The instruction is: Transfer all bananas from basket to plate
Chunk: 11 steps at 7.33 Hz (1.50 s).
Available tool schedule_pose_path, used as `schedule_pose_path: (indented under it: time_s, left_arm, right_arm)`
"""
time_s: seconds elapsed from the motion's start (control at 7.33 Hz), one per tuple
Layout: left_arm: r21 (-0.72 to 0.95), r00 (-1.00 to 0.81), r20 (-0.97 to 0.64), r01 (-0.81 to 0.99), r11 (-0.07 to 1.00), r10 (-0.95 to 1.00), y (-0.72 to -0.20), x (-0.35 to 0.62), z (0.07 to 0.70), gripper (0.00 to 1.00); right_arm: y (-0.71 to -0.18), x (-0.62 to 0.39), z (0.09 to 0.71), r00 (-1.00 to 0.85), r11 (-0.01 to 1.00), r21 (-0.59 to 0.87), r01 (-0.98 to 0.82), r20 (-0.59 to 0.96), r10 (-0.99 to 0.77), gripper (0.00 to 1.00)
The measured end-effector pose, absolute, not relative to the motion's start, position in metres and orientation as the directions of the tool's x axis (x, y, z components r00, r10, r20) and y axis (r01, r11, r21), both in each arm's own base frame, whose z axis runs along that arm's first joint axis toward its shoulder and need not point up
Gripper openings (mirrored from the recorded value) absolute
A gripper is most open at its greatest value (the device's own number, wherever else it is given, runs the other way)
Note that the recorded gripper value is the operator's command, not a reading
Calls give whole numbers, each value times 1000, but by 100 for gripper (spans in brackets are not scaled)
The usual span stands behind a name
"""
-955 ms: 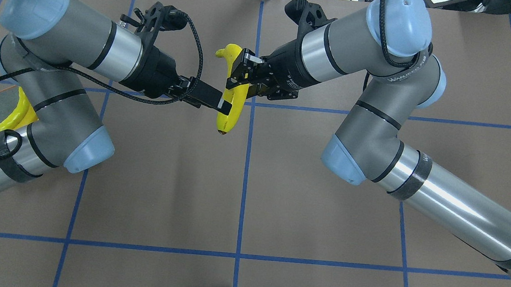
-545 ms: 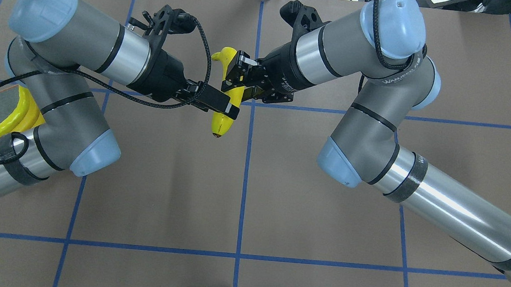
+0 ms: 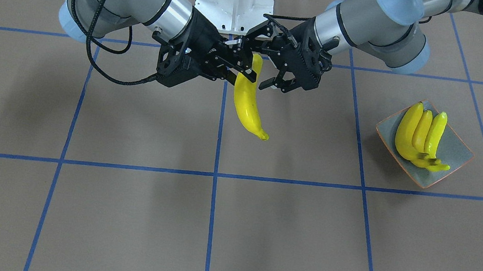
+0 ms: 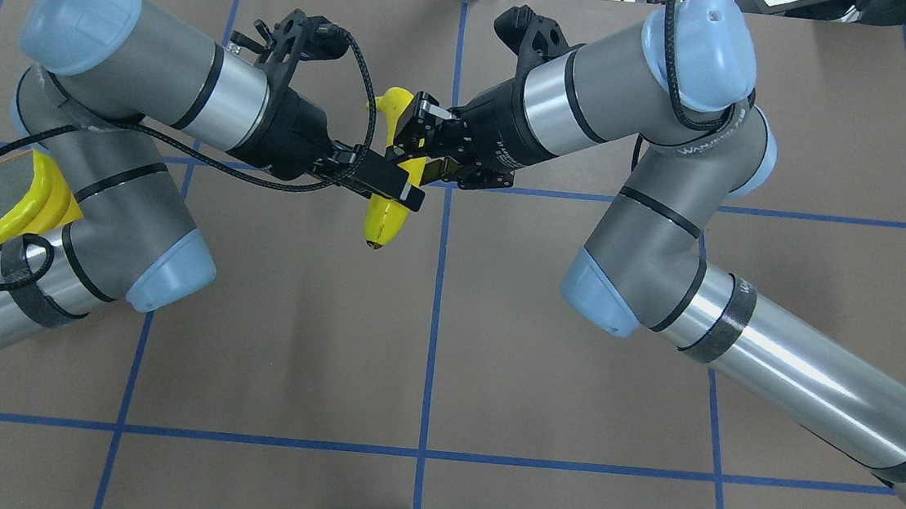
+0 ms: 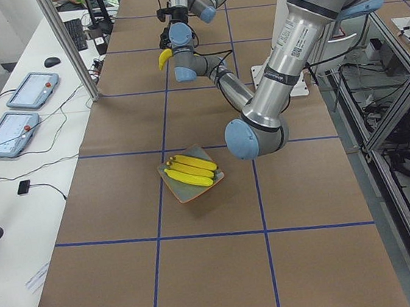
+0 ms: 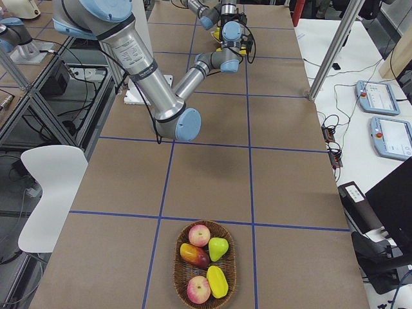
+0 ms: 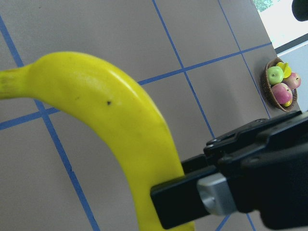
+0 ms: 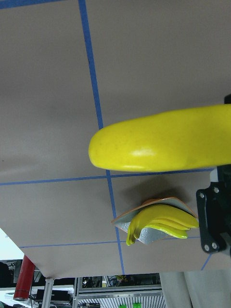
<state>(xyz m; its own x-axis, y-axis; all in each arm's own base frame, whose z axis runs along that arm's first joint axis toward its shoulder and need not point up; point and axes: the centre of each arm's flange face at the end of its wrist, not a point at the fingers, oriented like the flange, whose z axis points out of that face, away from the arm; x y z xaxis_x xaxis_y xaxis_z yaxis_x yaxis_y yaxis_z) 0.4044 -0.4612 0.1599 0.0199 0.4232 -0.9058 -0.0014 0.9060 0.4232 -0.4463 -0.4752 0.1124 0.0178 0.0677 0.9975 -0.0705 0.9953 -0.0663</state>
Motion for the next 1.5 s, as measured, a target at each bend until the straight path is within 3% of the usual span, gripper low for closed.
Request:
schedule_pose_path:
  time_s: [0.14, 0.27, 0.55, 1.09, 1.5]
  left_arm:
    - [423, 19, -906, -2, 906, 423, -461, 405, 159, 10]
    - [422, 19, -906, -2, 907, 422, -461, 405, 159, 0]
    - [416, 18, -909, -2, 909, 416, -460, 405, 159, 0]
    - [379, 25, -925, -2, 925, 379, -461, 402, 162, 0]
    - [326, 122, -940, 42, 945, 319, -497, 351, 221, 0]
  right_arm:
    - [-475, -446, 112, 16, 995, -66, -70, 998, 68, 0]
    - [-475, -446, 112, 15, 995, -66, -70, 998, 67, 0]
    - [-474, -445, 112, 10, 996, -60, -70, 998, 61, 99]
    - [-469, -418, 130, -36, 995, -27, -93, 999, 24, 100]
    - [-469, -364, 188, -4, 986, -44, -158, 999, 44, 100]
